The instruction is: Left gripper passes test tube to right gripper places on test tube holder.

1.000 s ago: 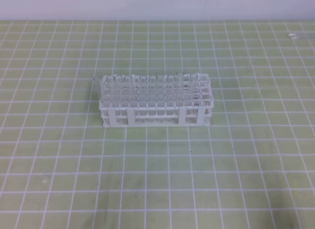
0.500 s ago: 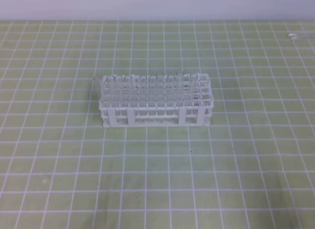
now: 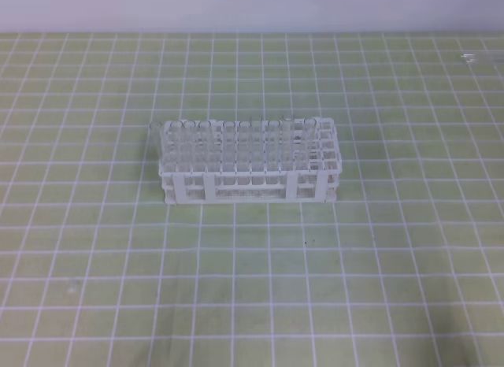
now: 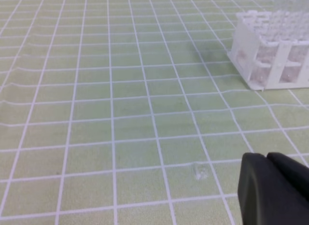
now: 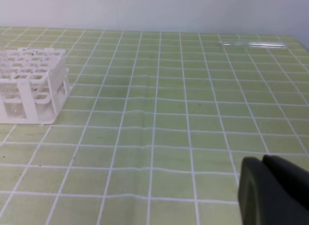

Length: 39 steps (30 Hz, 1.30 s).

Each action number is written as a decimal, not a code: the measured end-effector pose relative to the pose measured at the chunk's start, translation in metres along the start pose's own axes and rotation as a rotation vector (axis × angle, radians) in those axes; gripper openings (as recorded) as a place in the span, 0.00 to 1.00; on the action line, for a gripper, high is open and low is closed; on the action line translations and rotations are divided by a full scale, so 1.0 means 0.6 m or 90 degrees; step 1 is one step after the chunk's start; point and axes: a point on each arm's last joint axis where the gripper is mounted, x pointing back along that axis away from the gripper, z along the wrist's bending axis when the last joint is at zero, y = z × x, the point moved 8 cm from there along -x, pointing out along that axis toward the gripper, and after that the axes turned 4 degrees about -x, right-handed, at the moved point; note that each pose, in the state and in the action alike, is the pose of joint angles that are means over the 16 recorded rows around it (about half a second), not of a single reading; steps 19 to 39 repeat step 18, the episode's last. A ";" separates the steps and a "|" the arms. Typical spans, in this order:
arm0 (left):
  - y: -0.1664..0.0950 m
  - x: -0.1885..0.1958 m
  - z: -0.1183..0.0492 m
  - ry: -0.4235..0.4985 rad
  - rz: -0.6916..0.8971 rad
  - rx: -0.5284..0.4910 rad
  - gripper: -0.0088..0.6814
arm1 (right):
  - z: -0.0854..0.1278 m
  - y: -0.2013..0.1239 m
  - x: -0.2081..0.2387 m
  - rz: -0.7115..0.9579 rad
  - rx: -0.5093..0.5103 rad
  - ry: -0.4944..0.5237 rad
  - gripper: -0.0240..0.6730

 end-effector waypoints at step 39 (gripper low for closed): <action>-0.001 0.000 0.000 0.000 0.002 0.000 0.01 | 0.000 0.000 0.000 0.000 0.000 0.000 0.01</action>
